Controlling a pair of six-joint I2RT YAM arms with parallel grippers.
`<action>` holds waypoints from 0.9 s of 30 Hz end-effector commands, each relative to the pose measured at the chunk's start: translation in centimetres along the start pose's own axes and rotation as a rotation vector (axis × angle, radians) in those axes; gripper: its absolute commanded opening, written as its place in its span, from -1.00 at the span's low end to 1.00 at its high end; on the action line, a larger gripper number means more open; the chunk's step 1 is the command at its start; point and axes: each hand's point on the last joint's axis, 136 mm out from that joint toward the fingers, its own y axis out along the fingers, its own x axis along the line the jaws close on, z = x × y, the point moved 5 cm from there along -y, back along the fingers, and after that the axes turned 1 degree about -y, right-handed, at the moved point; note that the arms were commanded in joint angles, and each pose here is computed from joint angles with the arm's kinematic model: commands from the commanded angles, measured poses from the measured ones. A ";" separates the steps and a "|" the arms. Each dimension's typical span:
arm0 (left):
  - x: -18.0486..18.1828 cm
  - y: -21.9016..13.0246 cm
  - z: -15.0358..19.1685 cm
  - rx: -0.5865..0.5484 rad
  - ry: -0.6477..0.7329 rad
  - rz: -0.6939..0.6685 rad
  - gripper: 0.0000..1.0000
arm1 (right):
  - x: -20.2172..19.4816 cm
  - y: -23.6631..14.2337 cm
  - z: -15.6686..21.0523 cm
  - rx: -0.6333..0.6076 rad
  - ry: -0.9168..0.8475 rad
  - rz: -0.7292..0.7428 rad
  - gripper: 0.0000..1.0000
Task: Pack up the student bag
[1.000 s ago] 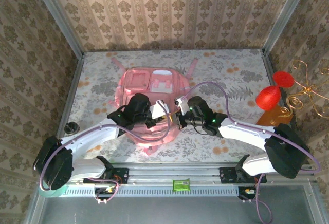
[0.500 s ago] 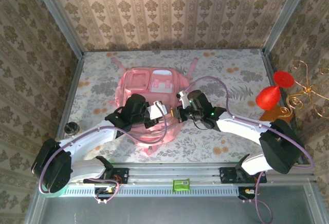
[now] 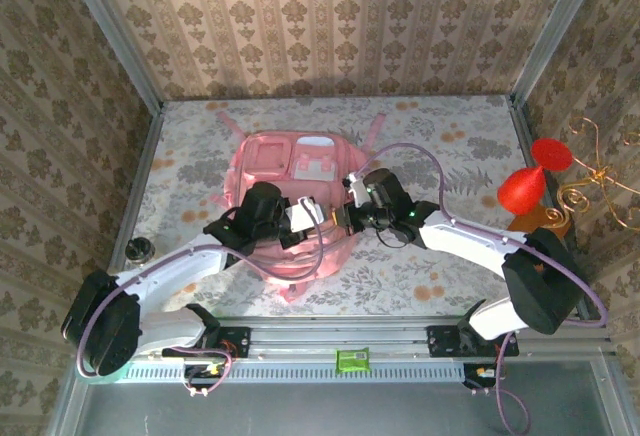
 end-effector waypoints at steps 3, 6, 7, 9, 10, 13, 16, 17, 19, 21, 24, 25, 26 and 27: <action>-0.3 1.2 -2.0 -0.095 0.078 0.106 -1.00 | -3.9 -2.9 0.4 -0.040 0.023 0.215 -0.35; 0.2 2.5 -3.2 -0.121 0.120 0.137 -1.00 | -5.5 -4.8 0.7 -0.048 0.050 0.305 -0.27; 0.3 3.1 -3.7 -0.127 0.140 0.151 -1.00 | -6.3 -5.6 0.7 -0.058 0.069 0.340 -0.25; 0.6 4.2 -4.5 -0.136 0.178 0.173 -1.00 | -7.8 -7.1 0.7 -0.084 0.114 0.402 -0.23; 0.7 4.8 -4.9 -0.135 0.198 0.189 -1.00 | -8.4 -7.9 0.6 -0.100 0.134 0.423 -0.22; 0.9 6.6 -6.0 -0.125 0.244 0.224 -1.00 | -10.1 -9.5 0.5 -0.123 0.193 0.469 -0.20; 0.9 7.9 -6.6 -0.119 0.248 0.242 -1.00 | -11.2 -10.7 0.4 -0.137 0.233 0.505 -0.17; 1.1 8.2 -6.8 -0.112 0.238 0.232 -1.00 | -11.4 -11.0 0.5 -0.139 0.239 0.512 -0.15; 1.9 9.0 -7.1 -0.088 0.192 0.180 -0.77 | -11.9 -11.4 0.5 -0.140 0.251 0.528 -0.11; 2.3 9.2 -7.6 -0.089 0.136 0.149 -0.39 | -12.2 -11.7 0.5 -0.134 0.250 0.546 -0.05; 2.8 8.5 -8.9 -0.138 0.033 0.121 -0.05 | -12.5 -12.4 0.4 -0.127 0.235 0.598 0.10; 3.0 8.1 -9.4 -0.159 0.008 0.107 0.03 | -12.7 -12.6 0.3 -0.126 0.228 0.617 0.15; 3.2 7.5 -9.8 -0.179 -0.021 0.087 0.12 | -12.8 -12.9 0.1 -0.130 0.221 0.641 0.19; 3.4 6.9 -10.1 -0.198 -0.043 0.065 0.19 | -12.9 -13.3 0.0 -0.135 0.217 0.663 0.24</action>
